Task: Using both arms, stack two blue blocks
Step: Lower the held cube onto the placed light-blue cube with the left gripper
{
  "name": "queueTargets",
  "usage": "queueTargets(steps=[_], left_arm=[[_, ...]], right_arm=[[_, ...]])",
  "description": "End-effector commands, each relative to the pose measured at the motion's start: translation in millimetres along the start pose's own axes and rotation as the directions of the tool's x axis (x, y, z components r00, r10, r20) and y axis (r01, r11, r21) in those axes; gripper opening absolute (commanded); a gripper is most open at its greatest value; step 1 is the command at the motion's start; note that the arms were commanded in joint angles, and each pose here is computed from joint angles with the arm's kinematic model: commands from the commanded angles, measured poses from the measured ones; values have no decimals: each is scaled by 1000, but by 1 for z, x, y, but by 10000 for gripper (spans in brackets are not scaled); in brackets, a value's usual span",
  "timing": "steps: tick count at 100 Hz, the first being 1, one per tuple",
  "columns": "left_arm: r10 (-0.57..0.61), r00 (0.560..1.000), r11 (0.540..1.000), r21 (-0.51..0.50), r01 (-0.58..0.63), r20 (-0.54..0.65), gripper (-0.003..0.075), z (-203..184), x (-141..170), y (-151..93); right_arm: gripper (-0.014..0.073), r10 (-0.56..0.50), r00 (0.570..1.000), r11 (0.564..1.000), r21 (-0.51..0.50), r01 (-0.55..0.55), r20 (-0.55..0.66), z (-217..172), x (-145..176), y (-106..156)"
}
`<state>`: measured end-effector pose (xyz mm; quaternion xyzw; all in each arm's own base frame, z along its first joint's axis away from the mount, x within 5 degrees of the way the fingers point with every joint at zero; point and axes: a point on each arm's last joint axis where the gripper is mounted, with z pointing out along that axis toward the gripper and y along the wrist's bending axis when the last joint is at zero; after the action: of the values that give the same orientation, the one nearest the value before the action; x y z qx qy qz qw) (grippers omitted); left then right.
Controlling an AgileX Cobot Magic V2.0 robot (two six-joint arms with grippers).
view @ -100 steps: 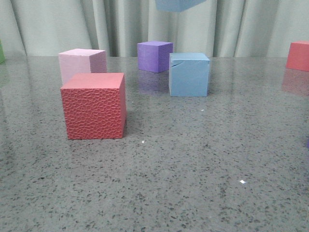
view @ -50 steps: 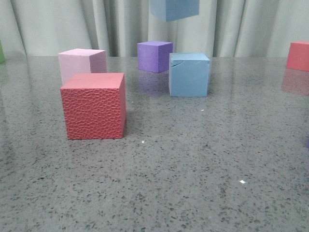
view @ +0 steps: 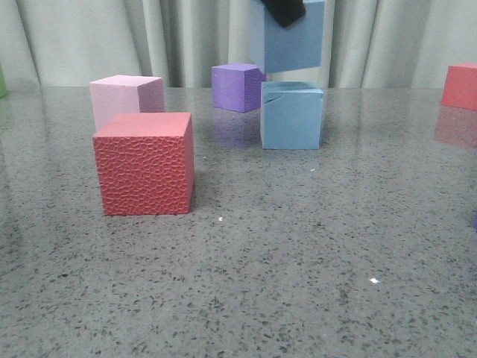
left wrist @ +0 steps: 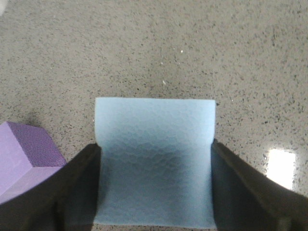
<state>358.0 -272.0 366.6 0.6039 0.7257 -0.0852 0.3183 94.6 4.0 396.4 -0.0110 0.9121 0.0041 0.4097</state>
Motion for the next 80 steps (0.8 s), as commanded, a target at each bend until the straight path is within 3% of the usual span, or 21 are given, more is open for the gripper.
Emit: queueTargets(steps=[1, 80], left_arm=[[44, 993, 997, -61, -37, 114, 294, -37, -18, -3], [165, 975, 986, -41, -160, 149, 295, -37, -21, -6]], right_arm=[[664, -11, 997, 1000, 14, 9, 83, -5, -9, -2], [664, -11, 997, 1000, 14, 9, 83, -5, -9, -2]])
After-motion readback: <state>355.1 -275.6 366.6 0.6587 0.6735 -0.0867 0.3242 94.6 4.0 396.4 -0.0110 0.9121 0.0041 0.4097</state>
